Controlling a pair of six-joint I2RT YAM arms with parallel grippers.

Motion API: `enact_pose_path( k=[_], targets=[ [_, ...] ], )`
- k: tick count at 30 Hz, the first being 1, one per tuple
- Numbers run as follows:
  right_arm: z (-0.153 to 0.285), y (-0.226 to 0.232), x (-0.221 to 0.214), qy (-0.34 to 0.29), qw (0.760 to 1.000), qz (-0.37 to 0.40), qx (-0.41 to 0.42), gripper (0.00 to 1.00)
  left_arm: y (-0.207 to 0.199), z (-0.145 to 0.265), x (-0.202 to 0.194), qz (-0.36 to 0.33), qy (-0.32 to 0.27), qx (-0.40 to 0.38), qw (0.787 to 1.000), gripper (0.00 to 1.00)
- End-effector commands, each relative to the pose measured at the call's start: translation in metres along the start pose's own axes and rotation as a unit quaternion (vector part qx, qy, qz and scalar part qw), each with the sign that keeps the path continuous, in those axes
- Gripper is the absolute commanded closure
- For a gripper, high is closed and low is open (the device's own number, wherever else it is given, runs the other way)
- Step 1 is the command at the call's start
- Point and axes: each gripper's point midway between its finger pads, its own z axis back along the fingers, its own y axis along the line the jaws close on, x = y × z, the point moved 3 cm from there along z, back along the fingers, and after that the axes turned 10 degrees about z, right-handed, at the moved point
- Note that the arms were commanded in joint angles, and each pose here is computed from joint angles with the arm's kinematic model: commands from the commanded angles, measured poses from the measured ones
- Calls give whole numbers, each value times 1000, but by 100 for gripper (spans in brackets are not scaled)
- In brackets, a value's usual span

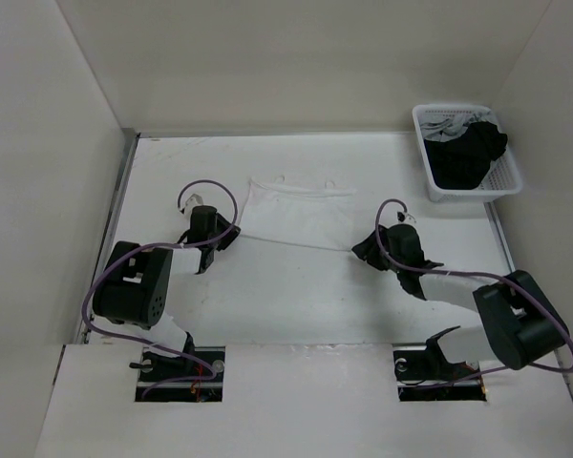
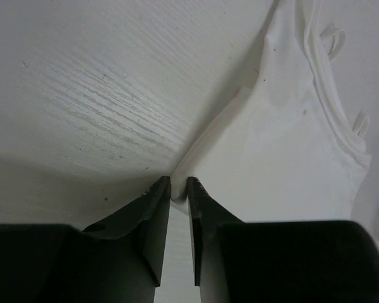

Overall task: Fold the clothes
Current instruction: Fold the tank top

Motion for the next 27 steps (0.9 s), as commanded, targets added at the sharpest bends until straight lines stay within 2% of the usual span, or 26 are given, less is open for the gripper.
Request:
enact_pose_path(
  k=[1, 6, 12, 19, 27],
  targets=[
    [-10, 16, 10, 2, 1000, 5, 17, 56, 3, -3, -3, 2, 6, 6, 1000, 86],
    [-16, 17, 9, 7, 1000, 0, 16, 56, 3, -2, -5, 1, 6, 6, 1000, 92],
    [-25, 14, 0, 32, 999, -15, 27, 56, 15, 2, -3, 10, 3, 18, 1000, 94],
    [-29, 13, 2, 25, 999, -30, 22, 66, 12, 2, -6, 8, 6, 11, 1000, 95],
    [-35, 6, 10, -5, 999, -39, -8, 85, 4, 5, -7, 6, 6, -3, 1000, 96]
  ],
)
